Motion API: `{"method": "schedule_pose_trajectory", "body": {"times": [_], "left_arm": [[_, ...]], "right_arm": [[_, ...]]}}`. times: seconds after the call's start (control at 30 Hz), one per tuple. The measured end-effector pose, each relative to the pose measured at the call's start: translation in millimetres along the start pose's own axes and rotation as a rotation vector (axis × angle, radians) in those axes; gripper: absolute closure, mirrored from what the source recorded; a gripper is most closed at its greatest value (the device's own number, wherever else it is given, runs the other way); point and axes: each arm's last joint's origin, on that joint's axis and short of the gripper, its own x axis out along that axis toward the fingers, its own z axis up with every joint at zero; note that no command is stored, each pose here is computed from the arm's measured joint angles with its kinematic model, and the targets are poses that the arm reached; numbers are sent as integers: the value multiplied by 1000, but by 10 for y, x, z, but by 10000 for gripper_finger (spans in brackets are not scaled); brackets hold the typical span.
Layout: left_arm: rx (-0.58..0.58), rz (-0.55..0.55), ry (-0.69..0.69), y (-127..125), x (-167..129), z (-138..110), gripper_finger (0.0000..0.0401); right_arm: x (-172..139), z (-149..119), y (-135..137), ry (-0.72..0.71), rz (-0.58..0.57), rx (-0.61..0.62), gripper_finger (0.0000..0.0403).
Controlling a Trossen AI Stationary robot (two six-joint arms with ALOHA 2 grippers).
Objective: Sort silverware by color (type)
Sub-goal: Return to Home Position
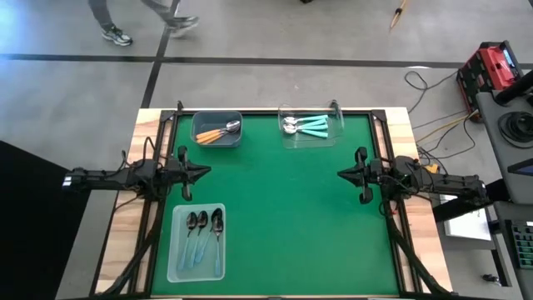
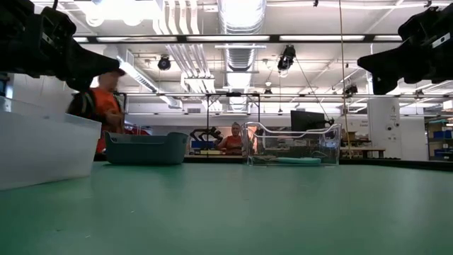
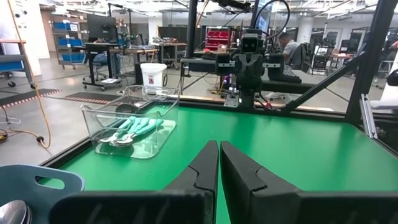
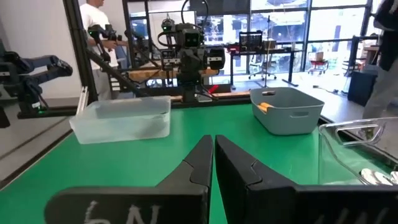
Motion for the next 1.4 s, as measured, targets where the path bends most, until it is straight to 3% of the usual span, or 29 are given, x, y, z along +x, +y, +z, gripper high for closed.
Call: {"method": "schedule_pose_trajectory", "body": {"times": [1.4], "left_arm": [[0, 0, 1, 0, 1, -1, 401]], "right_arm": [[14, -15, -4, 19, -6, -6, 394]]}}
